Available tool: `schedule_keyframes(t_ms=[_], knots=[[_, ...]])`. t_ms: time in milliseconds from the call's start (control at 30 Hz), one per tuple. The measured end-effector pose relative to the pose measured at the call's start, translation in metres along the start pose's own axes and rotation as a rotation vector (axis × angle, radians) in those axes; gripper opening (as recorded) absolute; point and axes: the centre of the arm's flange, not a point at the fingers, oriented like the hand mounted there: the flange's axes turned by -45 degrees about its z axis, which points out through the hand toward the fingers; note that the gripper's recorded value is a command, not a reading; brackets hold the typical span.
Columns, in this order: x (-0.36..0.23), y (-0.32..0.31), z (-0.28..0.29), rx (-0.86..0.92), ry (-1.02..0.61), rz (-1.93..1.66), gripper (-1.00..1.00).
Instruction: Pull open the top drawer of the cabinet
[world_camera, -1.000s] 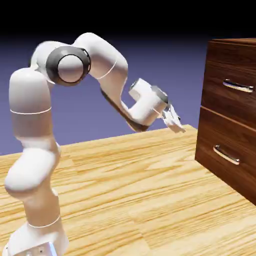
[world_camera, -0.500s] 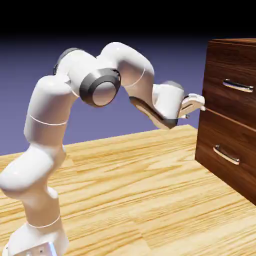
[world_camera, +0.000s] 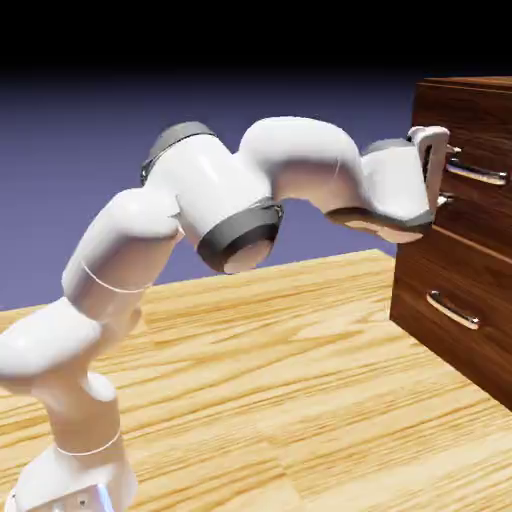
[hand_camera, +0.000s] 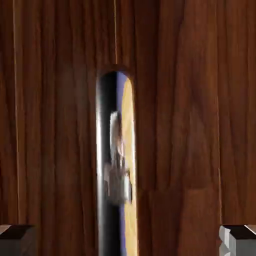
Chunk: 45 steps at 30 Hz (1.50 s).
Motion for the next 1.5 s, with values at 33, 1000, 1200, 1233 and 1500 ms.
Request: schedule_keyframes(t_ms=[33,1000,1200,1233,1500], knots=[[0.000,-0.001,0.007,0.001,0.000,0.001,0.00],[0.000,0.002,-0.108,-0.001,0.000,-0.002,-1.00],[0.000,0.001,-0.147,-0.001,0.000,-0.002,-1.00],[0.000,0.001,-0.154,-0.001,0.000,-0.002,-1.00],[0.000,0.001,-0.203,-0.002,0.000,-0.002,1.00]])
